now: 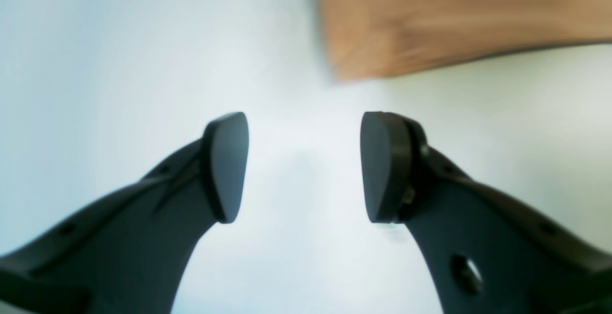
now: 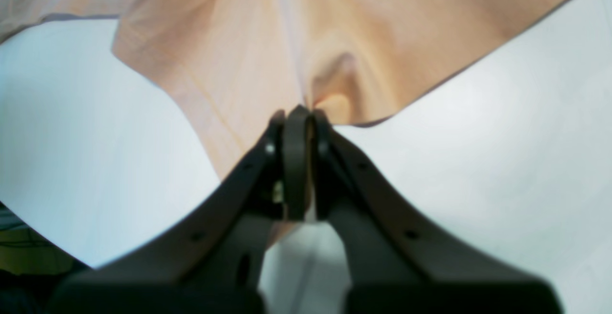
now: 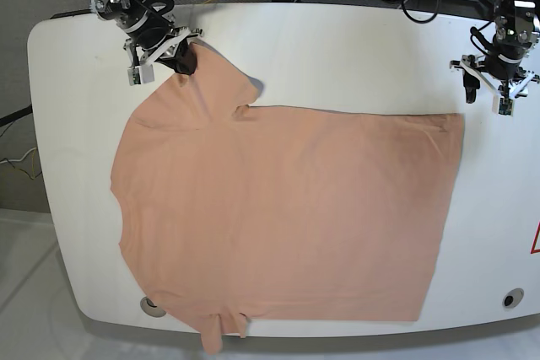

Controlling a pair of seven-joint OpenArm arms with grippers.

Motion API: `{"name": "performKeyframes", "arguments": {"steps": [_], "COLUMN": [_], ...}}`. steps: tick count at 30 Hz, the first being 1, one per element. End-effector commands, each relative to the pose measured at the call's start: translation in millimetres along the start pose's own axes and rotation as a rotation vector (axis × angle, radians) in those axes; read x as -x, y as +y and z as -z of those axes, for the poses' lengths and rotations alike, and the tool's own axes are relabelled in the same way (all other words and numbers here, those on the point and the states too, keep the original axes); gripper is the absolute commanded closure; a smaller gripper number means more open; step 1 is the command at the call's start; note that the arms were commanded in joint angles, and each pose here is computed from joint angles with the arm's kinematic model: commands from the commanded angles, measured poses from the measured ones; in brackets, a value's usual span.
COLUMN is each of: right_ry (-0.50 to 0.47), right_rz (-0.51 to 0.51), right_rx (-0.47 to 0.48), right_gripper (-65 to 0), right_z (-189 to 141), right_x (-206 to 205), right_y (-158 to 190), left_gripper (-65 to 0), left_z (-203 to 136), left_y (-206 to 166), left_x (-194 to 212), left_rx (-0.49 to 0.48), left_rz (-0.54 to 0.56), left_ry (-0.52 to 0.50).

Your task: Fold the T-shirt properly

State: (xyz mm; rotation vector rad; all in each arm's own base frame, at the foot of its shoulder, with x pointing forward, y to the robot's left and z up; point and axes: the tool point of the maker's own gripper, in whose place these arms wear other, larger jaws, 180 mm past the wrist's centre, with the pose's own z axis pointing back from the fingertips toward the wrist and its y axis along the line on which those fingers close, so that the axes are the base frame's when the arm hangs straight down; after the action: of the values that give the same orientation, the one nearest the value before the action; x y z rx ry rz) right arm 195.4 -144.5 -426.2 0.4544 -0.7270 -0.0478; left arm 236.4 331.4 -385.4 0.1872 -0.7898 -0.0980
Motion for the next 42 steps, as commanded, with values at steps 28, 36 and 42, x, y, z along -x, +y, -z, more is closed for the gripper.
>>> {"name": "performKeyframes", "arguments": {"steps": [28, 36, 42], "right_ry": [0.012, 0.001, -0.003], "right_rz": [-0.008, -0.005, -0.004], "right_rx": [-0.001, -0.003, -0.003], "right_gripper": [0.0, 0.0, 0.0], "right_z": [-4, -3, -3], "right_x": [3, -1, -1], "right_y": [0, 0, 0], "left_gripper": [-32.1, -32.1, -32.2], "left_z": [40, 53, 58], "left_y": [91, 53, 27], "left_x": [44, 32, 20], "left_rx": [0.057, 0.143, 0.202], "left_rz": [-0.629, -0.654, -0.618], "left_ry": [0.302, 0.295, 0.267]}}
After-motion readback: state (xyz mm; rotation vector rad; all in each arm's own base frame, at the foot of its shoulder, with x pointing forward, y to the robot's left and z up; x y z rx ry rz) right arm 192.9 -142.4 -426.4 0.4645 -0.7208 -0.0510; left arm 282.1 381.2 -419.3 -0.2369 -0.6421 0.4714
